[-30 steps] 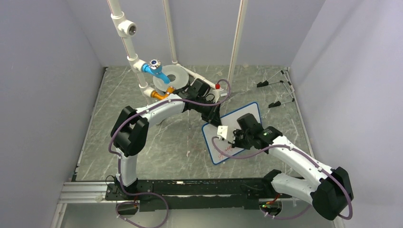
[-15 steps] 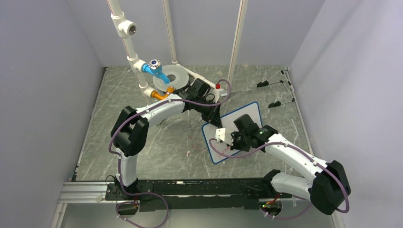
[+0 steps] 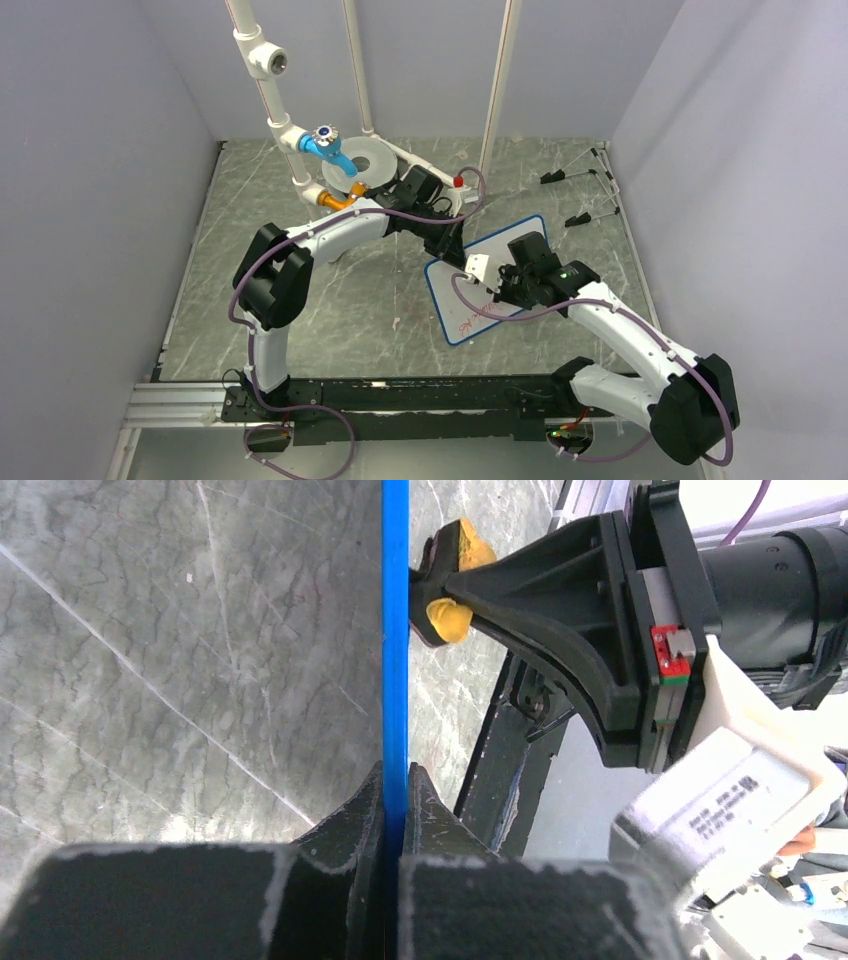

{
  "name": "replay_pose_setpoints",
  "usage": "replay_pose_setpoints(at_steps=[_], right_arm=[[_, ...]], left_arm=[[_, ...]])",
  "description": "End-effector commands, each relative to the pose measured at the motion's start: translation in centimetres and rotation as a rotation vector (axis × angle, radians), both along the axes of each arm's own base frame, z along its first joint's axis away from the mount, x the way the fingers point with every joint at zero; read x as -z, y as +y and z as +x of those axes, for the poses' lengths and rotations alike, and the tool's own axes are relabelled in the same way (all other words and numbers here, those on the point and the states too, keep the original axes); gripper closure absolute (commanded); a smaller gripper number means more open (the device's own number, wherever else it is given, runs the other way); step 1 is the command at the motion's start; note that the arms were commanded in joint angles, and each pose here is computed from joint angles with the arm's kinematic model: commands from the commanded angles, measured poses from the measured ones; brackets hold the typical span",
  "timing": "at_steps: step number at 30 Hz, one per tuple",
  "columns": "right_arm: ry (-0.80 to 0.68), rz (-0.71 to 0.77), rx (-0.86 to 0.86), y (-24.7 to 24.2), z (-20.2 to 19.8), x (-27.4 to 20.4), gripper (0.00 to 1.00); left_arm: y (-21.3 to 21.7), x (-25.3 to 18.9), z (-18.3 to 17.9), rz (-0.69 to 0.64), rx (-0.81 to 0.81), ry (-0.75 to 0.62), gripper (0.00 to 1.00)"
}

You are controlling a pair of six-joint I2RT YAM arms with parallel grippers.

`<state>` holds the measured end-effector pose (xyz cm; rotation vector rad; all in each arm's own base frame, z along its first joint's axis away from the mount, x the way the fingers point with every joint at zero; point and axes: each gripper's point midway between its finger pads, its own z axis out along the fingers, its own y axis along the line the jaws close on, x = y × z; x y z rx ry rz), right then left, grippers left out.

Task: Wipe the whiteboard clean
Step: Erase the whiteboard at the center of the board.

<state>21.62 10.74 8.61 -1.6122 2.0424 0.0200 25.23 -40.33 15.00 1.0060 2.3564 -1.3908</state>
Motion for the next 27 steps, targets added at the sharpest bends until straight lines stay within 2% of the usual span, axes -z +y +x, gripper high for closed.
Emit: replay_pose_setpoints(at_steps=[1, 16, 23, 27], right_arm=[[0.007, 0.110, -0.145, 2.5, -1.1, -1.7, 1.00], [0.026, -0.017, 0.024, -2.0, -0.3, 0.4, 1.00], [-0.133, 0.051, 0.121, -2.2, 3.5, -3.3, 1.00], [-0.108, 0.106, 0.041, -0.6, 3.0, -3.8, 1.00]], left_arm=[[-0.2, -3.1, -1.5, -0.084, 0.049, 0.009, 1.00], [0.2, -3.2, -1.6, -0.081, 0.050, 0.004, 1.00], [0.1, -3.2, -1.6, -0.084, 0.051, 0.004, 1.00], [0.2, -3.3, -1.6, -0.085, 0.051, 0.001, 1.00]])
